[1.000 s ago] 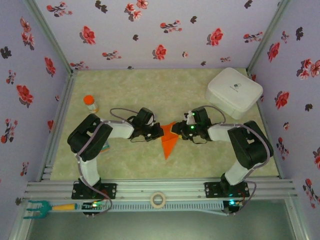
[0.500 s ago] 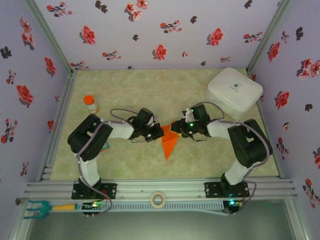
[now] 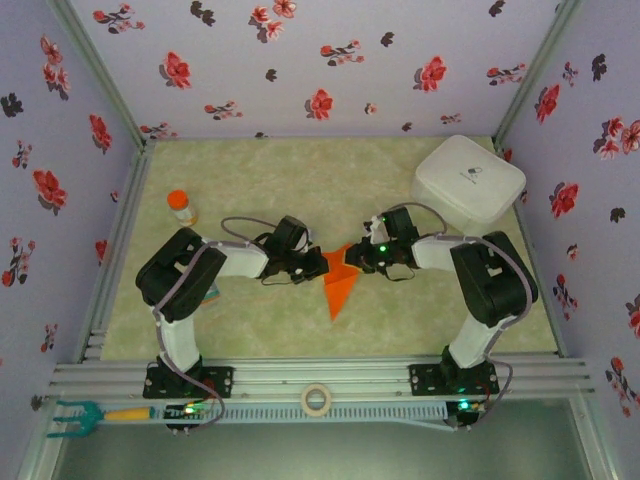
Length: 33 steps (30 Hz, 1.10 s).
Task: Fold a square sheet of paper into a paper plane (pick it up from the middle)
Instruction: Fold the wing for the fifth time at the center of the table.
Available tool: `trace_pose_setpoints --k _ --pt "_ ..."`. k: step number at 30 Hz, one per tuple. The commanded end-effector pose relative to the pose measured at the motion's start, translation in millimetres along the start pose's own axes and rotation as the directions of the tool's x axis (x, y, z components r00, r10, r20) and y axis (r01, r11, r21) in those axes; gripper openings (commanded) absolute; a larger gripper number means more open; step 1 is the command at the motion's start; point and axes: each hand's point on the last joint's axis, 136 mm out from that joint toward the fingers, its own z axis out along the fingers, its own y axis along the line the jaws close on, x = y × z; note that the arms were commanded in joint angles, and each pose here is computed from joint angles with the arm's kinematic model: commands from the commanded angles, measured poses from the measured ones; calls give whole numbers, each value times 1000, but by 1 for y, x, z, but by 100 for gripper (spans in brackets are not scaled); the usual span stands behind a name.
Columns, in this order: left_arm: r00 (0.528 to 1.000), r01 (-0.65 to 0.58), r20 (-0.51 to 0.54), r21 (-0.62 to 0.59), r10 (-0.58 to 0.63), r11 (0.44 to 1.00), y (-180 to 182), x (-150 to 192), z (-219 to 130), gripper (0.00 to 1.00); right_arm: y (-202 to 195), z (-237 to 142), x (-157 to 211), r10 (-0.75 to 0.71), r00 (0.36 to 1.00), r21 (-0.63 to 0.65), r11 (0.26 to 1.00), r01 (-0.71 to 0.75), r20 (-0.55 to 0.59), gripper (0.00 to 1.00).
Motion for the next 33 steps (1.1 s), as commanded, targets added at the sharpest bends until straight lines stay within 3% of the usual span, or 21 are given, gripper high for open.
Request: trace_pose_setpoints --k 1,4,9,13,17,24,29,33 --pt "999 -19 -30 -19 18 1000 10 9 2 2 -2 -2 -2 -4 1000 11 1000 4 -6 9" --pt "999 -47 7 8 47 999 -5 2 -7 20 -2 -5 -4 33 999 9 999 -34 32 4" --pt "984 -145 105 22 142 989 -34 -11 -38 29 1 -15 -18 186 964 -49 982 -180 188 1" --pt "949 -269 150 -70 276 961 -42 -4 -55 32 -8 -25 -21 308 905 -56 951 -305 293 1" --pt "883 -424 142 -170 448 890 -42 19 -55 34 -8 -34 -19 355 863 -72 933 -353 359 1" --pt "731 -633 49 -323 681 703 -46 51 -38 43 -6 -36 -12 372 856 -66 925 -374 360 2" --pt "655 -694 5 -391 756 605 -54 55 -29 50 -5 -35 -12 373 856 -66 925 -375 357 1" --pt "625 -706 -41 -455 779 542 -48 55 -26 50 -5 -35 -12 372 858 -63 925 -375 354 2"
